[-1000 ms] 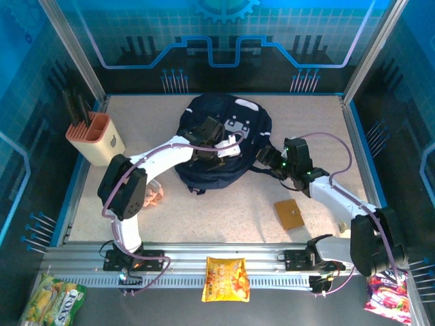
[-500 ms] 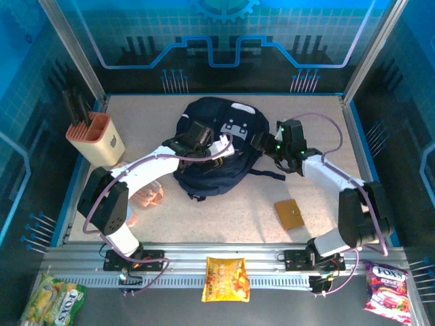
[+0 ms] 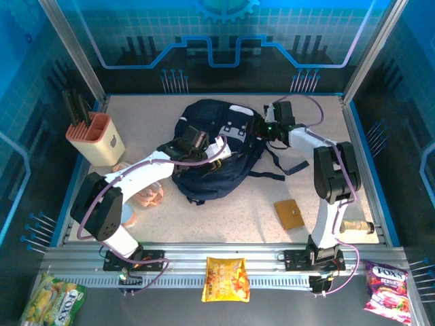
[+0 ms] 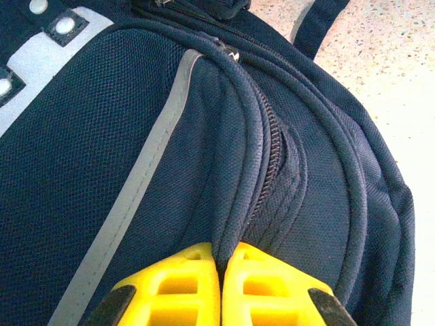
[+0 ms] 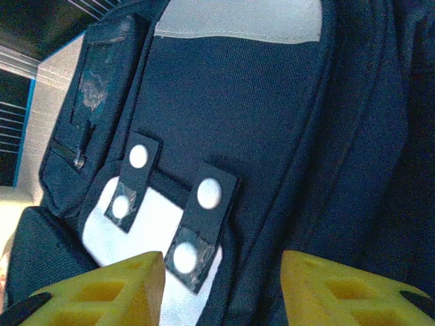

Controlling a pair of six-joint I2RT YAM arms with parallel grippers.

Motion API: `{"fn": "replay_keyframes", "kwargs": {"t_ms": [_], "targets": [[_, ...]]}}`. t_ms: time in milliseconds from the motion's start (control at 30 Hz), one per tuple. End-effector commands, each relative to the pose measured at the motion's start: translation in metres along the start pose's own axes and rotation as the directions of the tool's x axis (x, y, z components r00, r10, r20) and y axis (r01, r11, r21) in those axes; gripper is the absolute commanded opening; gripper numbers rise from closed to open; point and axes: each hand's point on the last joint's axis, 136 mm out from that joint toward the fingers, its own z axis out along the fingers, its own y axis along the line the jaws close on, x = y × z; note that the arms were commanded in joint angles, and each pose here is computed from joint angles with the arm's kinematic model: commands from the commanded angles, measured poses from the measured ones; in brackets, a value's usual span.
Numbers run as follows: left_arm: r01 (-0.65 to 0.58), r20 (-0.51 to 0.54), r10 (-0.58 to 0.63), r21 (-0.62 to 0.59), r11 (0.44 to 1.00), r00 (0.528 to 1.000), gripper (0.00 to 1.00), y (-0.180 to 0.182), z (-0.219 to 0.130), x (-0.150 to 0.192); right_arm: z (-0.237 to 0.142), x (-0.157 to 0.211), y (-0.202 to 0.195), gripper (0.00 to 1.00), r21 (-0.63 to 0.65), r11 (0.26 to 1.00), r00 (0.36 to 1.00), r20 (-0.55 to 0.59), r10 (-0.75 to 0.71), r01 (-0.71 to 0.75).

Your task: Pack books, pencil case, and school supplies into a backpack

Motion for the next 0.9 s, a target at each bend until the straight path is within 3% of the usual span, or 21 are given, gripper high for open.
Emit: {"fn": "replay_keyframes", "kwargs": {"t_ms": [0,500,867], "targets": [[0.023,0.088,-0.025,0.020,1.000,0.996,0.04,-0.002,-0.016,-0.021,0.010,0.007,-0.006,0.50,-0.008,0.999,0.996,-0.074,-0.053,0.052],[0.037,0.077,-0.036,-0.007,0.999,0.996,0.05,0.005,-0.008,-0.020,-0.003,0.076,0.002,0.49,-0.161,0.984,0.954,-0.274,-0.119,0.076],[0.045,0.067,-0.045,-0.008,0.999,0.997,0.05,0.006,-0.007,-0.018,-0.019,0.083,0.018,0.40,-0.244,0.967,0.953,-0.270,-0.139,0.072]]}}
